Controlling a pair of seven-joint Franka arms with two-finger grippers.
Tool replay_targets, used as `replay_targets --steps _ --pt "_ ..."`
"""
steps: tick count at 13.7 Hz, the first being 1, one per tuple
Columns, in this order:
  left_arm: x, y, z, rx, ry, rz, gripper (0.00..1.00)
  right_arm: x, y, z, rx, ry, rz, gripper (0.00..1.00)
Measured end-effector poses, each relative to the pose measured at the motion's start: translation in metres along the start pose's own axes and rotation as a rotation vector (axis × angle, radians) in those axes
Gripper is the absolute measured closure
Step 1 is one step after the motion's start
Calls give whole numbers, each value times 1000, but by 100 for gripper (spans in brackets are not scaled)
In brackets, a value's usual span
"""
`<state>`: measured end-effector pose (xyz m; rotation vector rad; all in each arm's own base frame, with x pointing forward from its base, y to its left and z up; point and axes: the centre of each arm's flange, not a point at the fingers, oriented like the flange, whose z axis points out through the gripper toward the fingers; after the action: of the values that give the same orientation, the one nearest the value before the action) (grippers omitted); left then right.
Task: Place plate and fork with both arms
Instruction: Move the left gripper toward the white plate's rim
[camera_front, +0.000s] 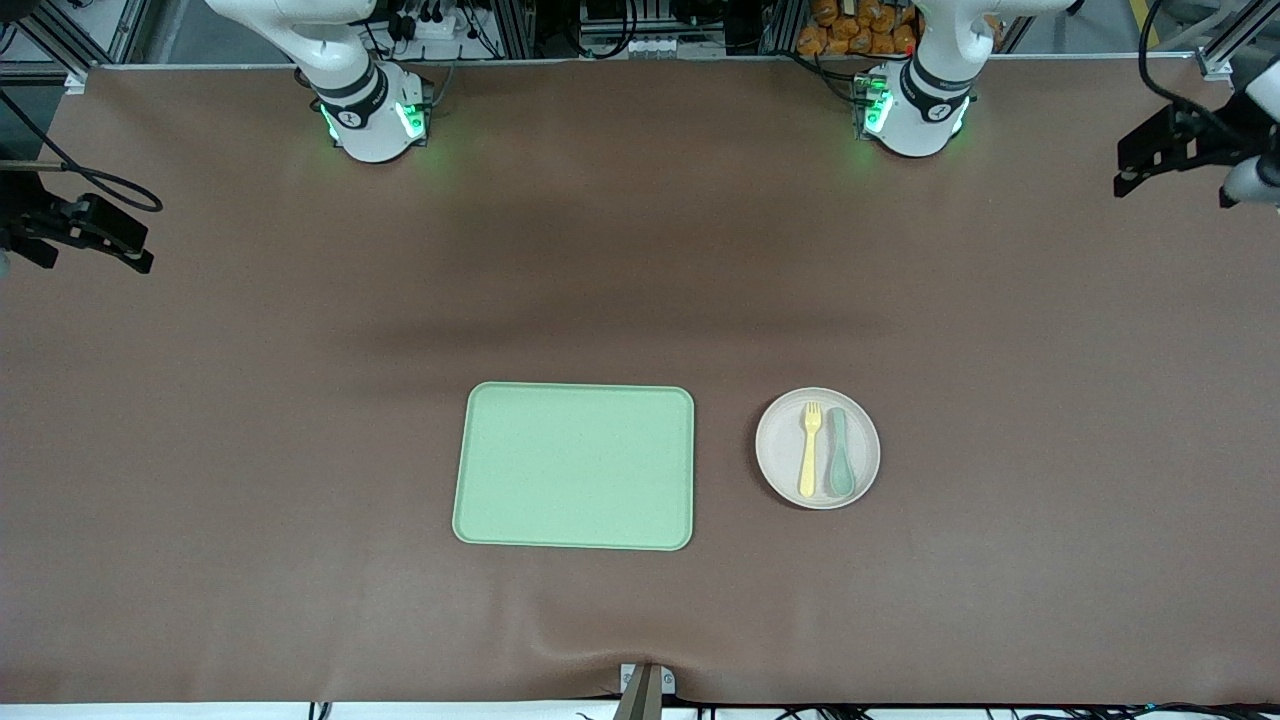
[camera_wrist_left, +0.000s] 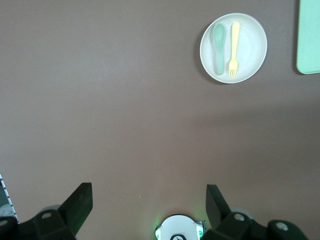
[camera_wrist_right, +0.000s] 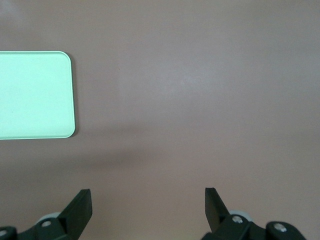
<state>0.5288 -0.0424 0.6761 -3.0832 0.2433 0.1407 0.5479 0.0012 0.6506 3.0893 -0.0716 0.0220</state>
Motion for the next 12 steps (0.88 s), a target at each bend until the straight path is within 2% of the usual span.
replay_targets --steps 3,5,9,12 --pt "38 -5 49 15 -74 -4 0 0 0 0 0 0 0 0" --pt "61 -6 75 16 -80 -2 0 0 0 0 0 0 0 0" --pt "74 -15 97 12 -113 -16 0 0 0 0 0 0 0 0" --pt "96 -12 135 -48 -143 -15 0 0 0 0 0 0 0 0"
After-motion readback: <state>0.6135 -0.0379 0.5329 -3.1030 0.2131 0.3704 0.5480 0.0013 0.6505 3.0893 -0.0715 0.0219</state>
